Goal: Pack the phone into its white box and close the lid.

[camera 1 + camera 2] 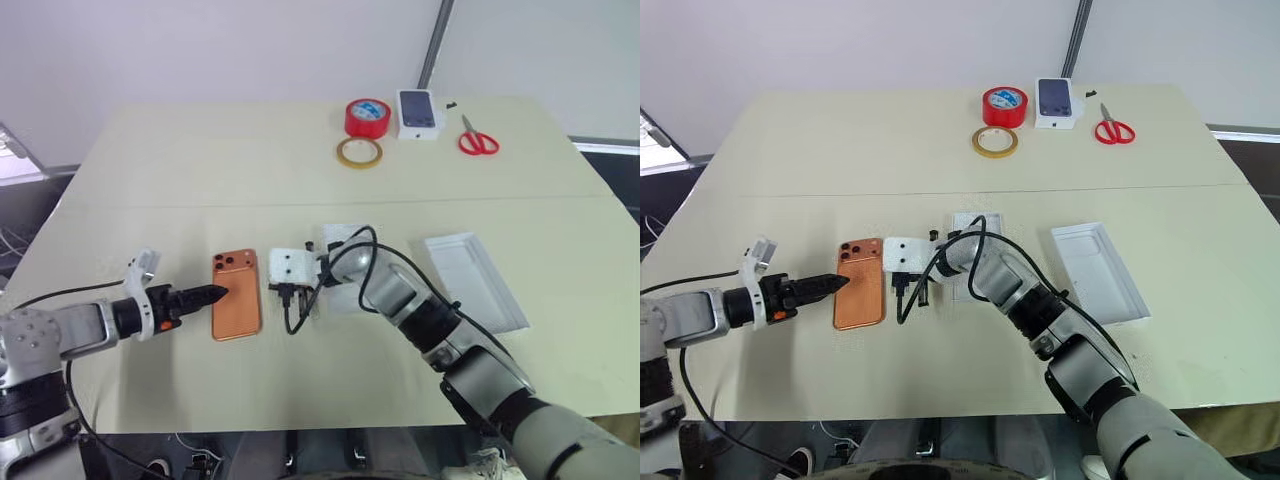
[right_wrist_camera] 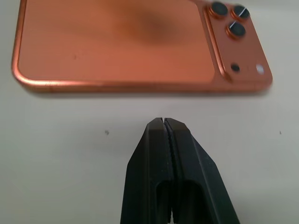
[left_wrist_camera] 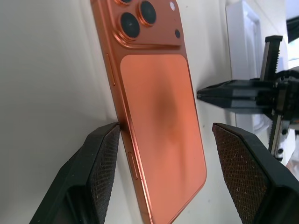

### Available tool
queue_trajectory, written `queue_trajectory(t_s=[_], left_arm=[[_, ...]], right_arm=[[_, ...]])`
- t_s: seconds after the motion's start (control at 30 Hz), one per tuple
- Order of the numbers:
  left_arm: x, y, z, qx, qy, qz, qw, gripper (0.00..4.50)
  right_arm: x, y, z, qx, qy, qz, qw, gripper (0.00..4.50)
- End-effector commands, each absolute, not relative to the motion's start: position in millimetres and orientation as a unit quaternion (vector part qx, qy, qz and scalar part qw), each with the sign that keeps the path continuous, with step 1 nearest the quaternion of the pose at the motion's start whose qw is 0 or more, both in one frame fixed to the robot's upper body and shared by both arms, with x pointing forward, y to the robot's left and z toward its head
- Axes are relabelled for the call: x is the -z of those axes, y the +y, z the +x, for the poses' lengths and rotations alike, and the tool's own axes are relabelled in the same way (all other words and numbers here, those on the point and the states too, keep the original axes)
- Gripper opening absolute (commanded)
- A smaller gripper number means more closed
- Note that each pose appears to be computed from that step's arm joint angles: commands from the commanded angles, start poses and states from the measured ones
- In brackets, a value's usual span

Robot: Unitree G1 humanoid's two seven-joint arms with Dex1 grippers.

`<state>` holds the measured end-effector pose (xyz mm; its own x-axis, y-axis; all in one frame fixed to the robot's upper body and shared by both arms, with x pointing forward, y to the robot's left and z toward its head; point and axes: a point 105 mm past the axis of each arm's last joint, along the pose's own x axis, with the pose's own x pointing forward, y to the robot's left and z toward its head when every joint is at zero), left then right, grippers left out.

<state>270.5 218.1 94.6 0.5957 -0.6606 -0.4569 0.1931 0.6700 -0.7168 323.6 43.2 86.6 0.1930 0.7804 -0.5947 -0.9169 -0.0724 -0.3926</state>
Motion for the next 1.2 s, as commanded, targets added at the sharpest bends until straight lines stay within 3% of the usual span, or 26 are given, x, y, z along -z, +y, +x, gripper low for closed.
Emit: queue_trajectory(t_s=[0.03,0.27,0.63,0.73,0.87,1.13,1.2], left_arm=[[-85.4,187.8,271.1,0.294,0.393,-0.326,0.808,3.33],[-72.8,161.8,275.0,0.300,0.422,-0.315,0.795,3.33],[-91.8,191.3,284.0,0.277,0.387,-0.339,0.812,3.33],[-94.4,197.9,283.6,0.276,0.382,-0.352,0.808,2.49],[-89.6,194.4,279.7,0.283,0.391,-0.356,0.800,0.47],[-82.3,199.0,277.8,0.280,0.388,-0.392,0.786,0.47],[-78.1,202.4,278.9,0.270,0.388,-0.404,0.784,0.03]], right_arm=[[-79.0,53.1,318.3,-0.635,0.095,-0.373,0.670,0.06],[-75.8,48.3,317.9,-0.629,0.102,-0.377,0.672,0.06],[-73.7,41.9,321.0,-0.619,0.101,-0.386,0.677,0.06],[-74.5,42.7,321.3,-0.619,0.099,-0.381,0.679,0.00],[-76.3,45.3,320.0,-0.624,0.094,-0.379,0.677,0.00],[-77.5,42.9,323.0,-0.618,0.093,-0.382,0.680,0.00],[-78.0,42.6,323.6,-0.616,0.091,-0.381,0.683,0.00]])
